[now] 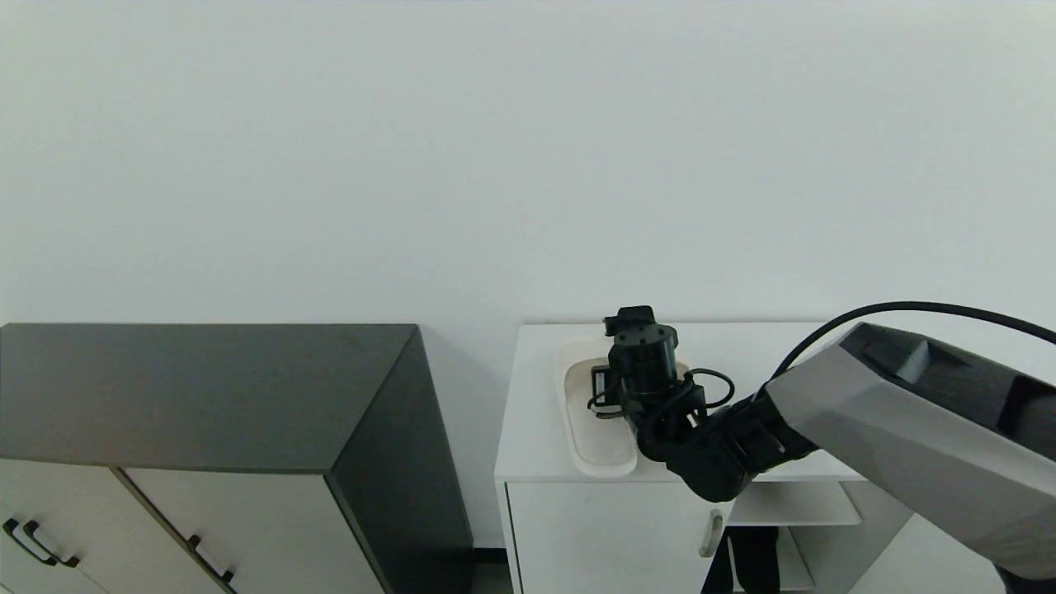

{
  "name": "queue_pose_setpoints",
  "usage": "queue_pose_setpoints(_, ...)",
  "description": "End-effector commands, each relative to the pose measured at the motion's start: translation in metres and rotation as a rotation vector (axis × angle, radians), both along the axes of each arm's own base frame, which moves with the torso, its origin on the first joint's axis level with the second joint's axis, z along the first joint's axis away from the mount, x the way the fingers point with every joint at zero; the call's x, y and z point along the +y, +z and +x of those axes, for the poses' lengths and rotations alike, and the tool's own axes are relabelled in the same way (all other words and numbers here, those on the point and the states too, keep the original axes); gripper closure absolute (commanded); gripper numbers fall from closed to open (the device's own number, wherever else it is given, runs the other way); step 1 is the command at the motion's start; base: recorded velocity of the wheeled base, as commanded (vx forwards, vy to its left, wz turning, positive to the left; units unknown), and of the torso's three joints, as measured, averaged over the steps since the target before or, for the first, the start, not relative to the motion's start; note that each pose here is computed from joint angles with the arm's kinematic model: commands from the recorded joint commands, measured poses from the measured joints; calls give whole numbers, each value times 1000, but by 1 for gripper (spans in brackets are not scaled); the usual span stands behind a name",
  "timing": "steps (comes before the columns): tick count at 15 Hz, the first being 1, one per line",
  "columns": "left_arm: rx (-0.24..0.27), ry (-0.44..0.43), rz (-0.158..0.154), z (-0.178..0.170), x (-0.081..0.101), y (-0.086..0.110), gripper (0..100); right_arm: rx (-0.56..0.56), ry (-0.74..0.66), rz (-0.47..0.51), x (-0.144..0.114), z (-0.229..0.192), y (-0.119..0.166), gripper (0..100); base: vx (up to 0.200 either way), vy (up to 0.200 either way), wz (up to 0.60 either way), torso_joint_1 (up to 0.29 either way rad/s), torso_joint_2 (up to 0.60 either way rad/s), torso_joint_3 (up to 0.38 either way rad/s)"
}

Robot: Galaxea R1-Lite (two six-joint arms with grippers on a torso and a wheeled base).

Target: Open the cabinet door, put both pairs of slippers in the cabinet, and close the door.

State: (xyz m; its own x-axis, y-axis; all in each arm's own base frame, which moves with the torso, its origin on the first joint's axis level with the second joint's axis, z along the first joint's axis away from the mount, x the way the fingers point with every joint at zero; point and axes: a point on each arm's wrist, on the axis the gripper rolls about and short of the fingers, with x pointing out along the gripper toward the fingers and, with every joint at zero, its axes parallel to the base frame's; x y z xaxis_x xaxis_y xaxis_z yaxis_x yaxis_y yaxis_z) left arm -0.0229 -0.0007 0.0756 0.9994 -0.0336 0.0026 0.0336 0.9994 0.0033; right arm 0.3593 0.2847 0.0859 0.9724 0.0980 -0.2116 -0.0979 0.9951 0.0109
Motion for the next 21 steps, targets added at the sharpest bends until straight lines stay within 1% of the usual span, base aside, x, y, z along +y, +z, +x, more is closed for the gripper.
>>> queue_pose_setpoints(1,1,1,-2,0,0,0,100,-26,47,23,-2,-33,35,100,0,0,0,0,0,0)
queue_pose_setpoints(3,1,1,0,0,0,0,100,-1,102,14,-10,-59,39,100,0,0,0,0,0,0)
queue_pose_setpoints(5,1,0,0,0,0,0,100,12,199,33,-21,-77,38,100,0,0,0,0,0,0)
queue_pose_setpoints(7,1,0,0,0,0,0,100,61,317,36,-38,-95,30,100,0,0,0,0,0,0)
queue_pose_setpoints(9,1,1,0,0,0,0,100,65,396,60,-57,-107,33,100,0,0,0,0,0,0)
queue_pose_setpoints(10,1,1,0,0,0,0,100,61,400,60,-58,-108,35,100,0,0,0,0,0,0)
queue_pose_setpoints(11,1,1,0,0,0,0,100,46,404,38,-61,-111,38,100,0,0,0,0,0,0)
queue_pose_setpoints(13,1,1,0,0,0,0,100,50,407,11,-62,-112,35,100,0,0,0,0,0,0)
queue_pose_setpoints(21,1,3,0,0,0,0,100,50,395,6,-62,-112,34,100,0,0,0,0,0,0)
